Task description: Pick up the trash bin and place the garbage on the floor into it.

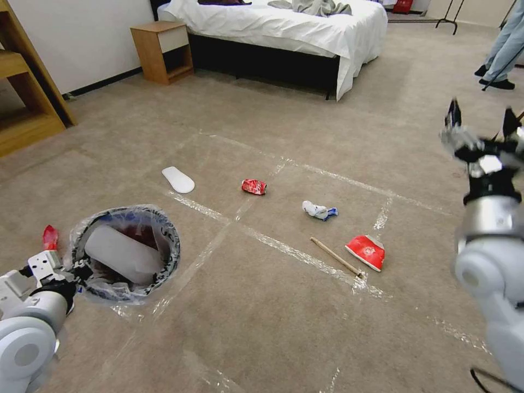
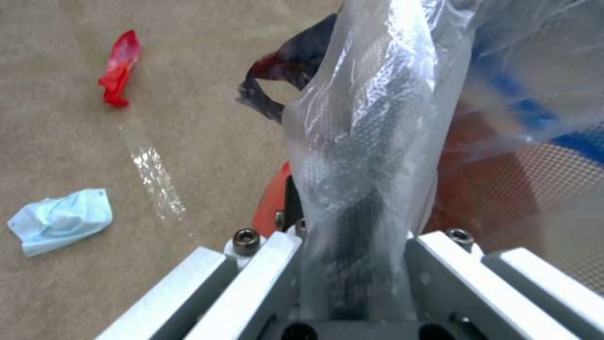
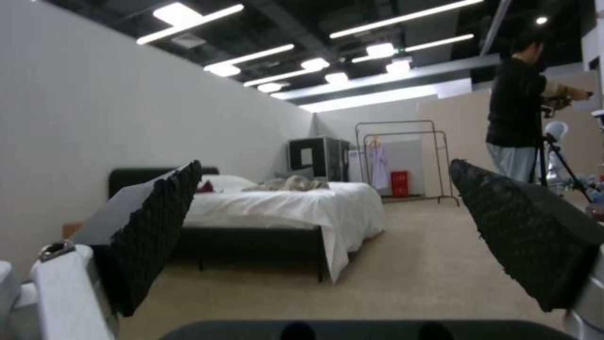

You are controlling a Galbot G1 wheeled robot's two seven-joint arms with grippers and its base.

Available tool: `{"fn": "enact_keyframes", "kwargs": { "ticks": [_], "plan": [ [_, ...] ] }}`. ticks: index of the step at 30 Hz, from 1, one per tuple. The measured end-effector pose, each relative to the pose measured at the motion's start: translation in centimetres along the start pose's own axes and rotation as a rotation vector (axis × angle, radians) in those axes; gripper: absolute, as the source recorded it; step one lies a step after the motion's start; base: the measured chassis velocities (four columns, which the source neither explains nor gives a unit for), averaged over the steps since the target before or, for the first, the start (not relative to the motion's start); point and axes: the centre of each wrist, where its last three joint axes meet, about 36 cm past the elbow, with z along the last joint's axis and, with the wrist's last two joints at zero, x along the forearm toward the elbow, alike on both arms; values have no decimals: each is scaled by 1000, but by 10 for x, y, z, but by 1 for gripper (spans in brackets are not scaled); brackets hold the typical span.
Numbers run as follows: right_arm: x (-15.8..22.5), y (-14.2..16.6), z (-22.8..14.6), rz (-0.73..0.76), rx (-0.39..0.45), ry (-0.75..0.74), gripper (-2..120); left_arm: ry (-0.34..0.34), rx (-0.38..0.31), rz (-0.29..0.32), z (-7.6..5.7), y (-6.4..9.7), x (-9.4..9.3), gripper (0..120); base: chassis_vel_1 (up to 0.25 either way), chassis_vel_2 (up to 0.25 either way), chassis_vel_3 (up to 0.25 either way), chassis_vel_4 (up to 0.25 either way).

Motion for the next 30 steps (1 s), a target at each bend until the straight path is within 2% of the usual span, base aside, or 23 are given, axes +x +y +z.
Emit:
{"fn": "enact_keyframes", "kwargs": {
  "ticks": [2, 3, 5, 9, 12, 16, 30],
  "plan": [
    [24, 8, 18, -33, -2, 50, 99, -6, 1, 2, 0, 0, 1, 1, 0, 0, 0, 0],
    [24, 8, 18, -33, -2, 50, 99, -6, 1, 2, 0, 0, 1, 1, 0, 0, 0, 0],
    [53, 18, 47, -75, 5, 118, 96, -15, 3, 2, -1, 1, 3, 1, 0, 0, 0, 0],
    [72, 23, 65, -91, 16, 170, 93, -21, 6, 1, -1, 0, 4, 1, 0, 0, 0, 0],
    [91, 23, 90, -82, 53, 222, 91, -42, 12, -6, 1, 1, 4, 1, 0, 0, 0, 0],
    [100, 18, 105, -79, 91, 233, 92, -56, 13, -15, 2, 5, 3, 1, 0, 0, 0, 0],
    [105, 23, 109, -71, 99, 221, 92, -35, 44, -48, 4, 16, -5, 1, 0, 0, 0, 0]
  ]
}}
